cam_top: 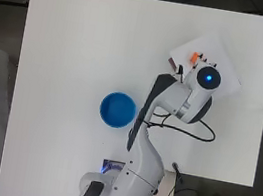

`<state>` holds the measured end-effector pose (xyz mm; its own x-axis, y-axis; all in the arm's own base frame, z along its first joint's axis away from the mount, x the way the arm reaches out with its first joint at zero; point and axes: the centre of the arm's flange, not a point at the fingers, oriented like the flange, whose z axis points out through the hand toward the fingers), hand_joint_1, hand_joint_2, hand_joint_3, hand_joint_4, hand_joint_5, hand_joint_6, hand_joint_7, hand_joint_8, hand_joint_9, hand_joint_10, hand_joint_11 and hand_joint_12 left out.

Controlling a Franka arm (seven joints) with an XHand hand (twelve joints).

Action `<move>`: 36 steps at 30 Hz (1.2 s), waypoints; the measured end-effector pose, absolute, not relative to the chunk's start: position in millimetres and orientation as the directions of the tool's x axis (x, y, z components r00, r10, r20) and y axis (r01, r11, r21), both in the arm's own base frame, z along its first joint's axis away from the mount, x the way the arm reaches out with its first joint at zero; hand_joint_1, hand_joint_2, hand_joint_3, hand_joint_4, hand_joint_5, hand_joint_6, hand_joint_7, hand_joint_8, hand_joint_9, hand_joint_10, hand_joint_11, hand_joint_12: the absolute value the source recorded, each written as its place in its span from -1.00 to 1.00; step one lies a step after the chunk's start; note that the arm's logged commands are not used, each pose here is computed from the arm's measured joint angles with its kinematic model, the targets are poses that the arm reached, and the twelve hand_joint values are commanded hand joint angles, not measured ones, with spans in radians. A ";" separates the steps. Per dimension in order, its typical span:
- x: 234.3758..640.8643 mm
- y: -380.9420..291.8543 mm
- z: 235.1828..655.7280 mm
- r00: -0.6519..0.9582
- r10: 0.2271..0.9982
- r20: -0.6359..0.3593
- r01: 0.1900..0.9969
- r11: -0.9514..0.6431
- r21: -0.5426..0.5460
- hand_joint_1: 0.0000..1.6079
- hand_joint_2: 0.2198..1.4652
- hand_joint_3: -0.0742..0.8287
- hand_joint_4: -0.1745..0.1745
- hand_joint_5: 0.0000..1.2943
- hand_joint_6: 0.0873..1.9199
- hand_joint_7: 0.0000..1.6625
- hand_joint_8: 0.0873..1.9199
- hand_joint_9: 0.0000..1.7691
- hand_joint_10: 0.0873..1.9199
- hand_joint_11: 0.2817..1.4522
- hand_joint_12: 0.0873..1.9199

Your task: Teleoperate dual arm-hand system to pick and place objects

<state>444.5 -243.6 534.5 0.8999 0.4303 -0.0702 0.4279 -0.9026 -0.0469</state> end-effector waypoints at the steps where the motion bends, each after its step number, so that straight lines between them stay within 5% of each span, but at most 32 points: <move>1: 449.1 -248.6 531.4 0.897 0.436 -0.072 0.433 -0.900 -0.053 -0.45 0.50 -0.84 -0.05 -0.29 -1.00 -0.25 -1.00 -0.14 -1.00 -0.52 -1.00; 8: 503.7 -284.5 510.7 0.869 0.480 -0.122 0.480 -0.877 -0.030 -0.41 0.49 -0.83 0.43 -0.29 -1.00 -0.49 -1.00 -0.42 -1.00 -0.65 -1.00; 12: 552.7 -295.5 503.6 0.850 0.504 -0.152 0.510 -0.860 0.005 -0.26 0.57 -0.83 0.57 -0.03 -1.00 -0.18 -1.00 -0.10 -1.00 -0.47 -1.00; 20: 589.8 -293.1 471.9 0.666 0.728 -0.165 0.714 -0.685 -0.144 -0.32 0.59 -0.84 0.29 -0.18 -1.00 -0.32 -1.00 -0.22 -1.00 -0.61 -1.00; 28: 632.8 -303.6 453.8 0.662 0.718 -0.216 0.688 -0.696 -0.207 -0.34 0.58 -0.84 0.19 -0.23 -1.00 -0.30 -1.00 -0.20 -1.00 -0.59 -1.00; 36: 629.2 -293.9 425.3 0.613 0.763 -0.204 0.693 -0.643 -0.326 -0.37 0.52 -0.86 0.01 -0.25 -1.00 -0.32 -1.00 -0.21 -1.00 -0.57 -1.00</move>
<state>629.2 -293.9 425.3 0.6127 0.7635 -0.2042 0.6927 -0.6432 -0.3263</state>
